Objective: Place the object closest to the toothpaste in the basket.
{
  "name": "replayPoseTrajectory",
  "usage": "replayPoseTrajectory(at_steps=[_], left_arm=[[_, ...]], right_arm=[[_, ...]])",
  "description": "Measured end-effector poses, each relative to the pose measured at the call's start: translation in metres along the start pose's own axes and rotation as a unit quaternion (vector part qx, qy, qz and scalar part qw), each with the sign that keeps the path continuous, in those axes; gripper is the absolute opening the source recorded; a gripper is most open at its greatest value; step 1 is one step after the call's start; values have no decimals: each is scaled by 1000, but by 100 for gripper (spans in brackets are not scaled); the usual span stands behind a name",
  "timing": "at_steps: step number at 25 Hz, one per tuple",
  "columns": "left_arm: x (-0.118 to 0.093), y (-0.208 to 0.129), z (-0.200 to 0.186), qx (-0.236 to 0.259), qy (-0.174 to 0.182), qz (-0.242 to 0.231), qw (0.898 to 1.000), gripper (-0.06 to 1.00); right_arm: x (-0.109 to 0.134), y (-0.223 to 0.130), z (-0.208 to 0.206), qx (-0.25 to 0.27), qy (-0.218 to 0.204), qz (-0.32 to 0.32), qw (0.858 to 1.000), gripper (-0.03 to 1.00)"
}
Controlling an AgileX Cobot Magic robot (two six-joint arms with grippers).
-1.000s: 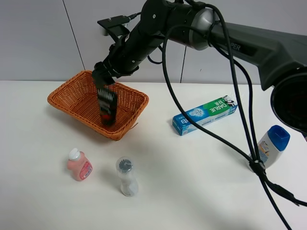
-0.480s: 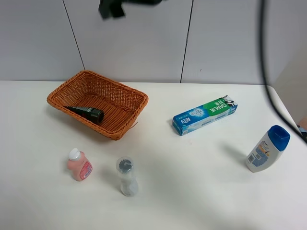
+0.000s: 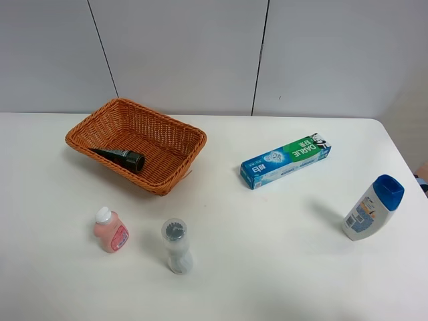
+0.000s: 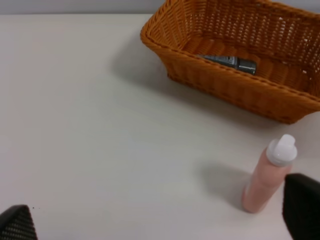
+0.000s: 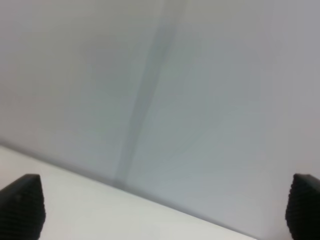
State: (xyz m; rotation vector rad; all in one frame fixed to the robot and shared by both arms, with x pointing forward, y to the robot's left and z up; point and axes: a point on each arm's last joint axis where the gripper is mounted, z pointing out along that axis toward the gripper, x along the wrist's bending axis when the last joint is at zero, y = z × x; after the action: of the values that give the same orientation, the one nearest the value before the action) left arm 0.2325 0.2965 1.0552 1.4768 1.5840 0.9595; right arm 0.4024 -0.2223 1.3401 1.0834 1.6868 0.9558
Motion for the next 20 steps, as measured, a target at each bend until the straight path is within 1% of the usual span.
replayPoseTrajectory(at_steps=[2,4,7,9,13,15,18,20], left_arm=[[0,0,0,0,0,0,1000,99],[0,0,0,0,0,0,1000,99],[0,0,0,0,0,0,1000,99],[0,0,0,0,0,0,1000,99],[0,0,0,0,0,0,1000,99],[0,0,0,0,0,0,1000,99],[0,0,0,0,0,0,1000,99],[0,0,0,0,0,0,1000,99]], right_arm=[[-14,-14,-19,-3,-25,6,1000,96],[-25,-36,-38,0,-38,25,999,96],[-32,-79,-57,15,-44,56,997,96],[-36,-115,-67,31,-59,86,994,96],[-30,-188,-71,95,-95,148,980,96],[-21,-223,-74,125,-97,183,970,96],[-5,-263,-78,157,-98,234,955,96],[5,-282,-78,161,-98,248,950,96]])
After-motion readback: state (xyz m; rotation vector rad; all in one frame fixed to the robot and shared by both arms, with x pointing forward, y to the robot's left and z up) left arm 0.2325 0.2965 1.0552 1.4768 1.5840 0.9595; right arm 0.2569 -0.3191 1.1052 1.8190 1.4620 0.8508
